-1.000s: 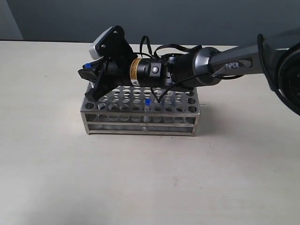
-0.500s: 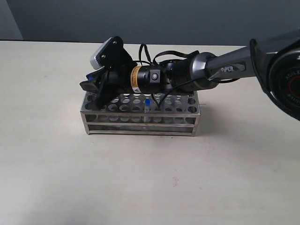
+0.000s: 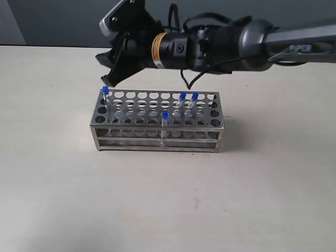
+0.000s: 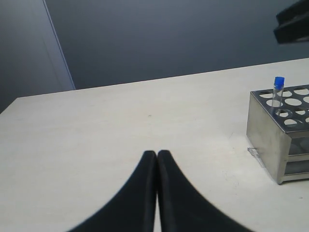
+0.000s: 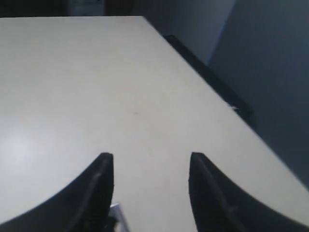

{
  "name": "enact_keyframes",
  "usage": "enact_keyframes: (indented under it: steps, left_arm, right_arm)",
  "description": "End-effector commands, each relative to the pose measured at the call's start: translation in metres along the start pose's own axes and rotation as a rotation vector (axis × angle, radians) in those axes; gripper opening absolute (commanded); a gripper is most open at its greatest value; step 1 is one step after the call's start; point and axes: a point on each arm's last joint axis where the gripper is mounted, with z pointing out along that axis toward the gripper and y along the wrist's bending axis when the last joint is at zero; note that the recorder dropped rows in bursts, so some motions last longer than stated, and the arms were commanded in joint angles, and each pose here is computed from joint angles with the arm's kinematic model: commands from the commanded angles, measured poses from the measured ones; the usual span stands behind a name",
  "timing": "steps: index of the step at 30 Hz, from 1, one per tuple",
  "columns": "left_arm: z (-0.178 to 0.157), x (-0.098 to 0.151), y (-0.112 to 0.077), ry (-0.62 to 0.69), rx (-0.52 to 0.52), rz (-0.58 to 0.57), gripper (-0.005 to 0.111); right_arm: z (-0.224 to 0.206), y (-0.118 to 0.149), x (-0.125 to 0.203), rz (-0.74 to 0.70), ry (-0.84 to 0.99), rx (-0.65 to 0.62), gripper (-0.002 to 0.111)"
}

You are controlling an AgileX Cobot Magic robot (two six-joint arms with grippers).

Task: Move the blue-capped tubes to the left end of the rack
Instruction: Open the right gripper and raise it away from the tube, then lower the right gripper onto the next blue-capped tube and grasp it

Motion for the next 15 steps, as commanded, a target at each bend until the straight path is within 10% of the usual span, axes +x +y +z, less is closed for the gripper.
enact_keyframes:
  steps: [1, 15]
  left_arm:
    - [-0.001, -0.001, 0.0, -0.01, 0.004, 0.002, 0.001]
    - [-0.001, -0.001, 0.0, -0.01, 0.004, 0.002, 0.001]
  right_arm:
    - [-0.036, -0.024, -0.031, -0.039, 0.083, 0.21, 0.048]
    - [-0.129, -0.013, 0.041, 0.274, -0.014, 0.074, 0.042]
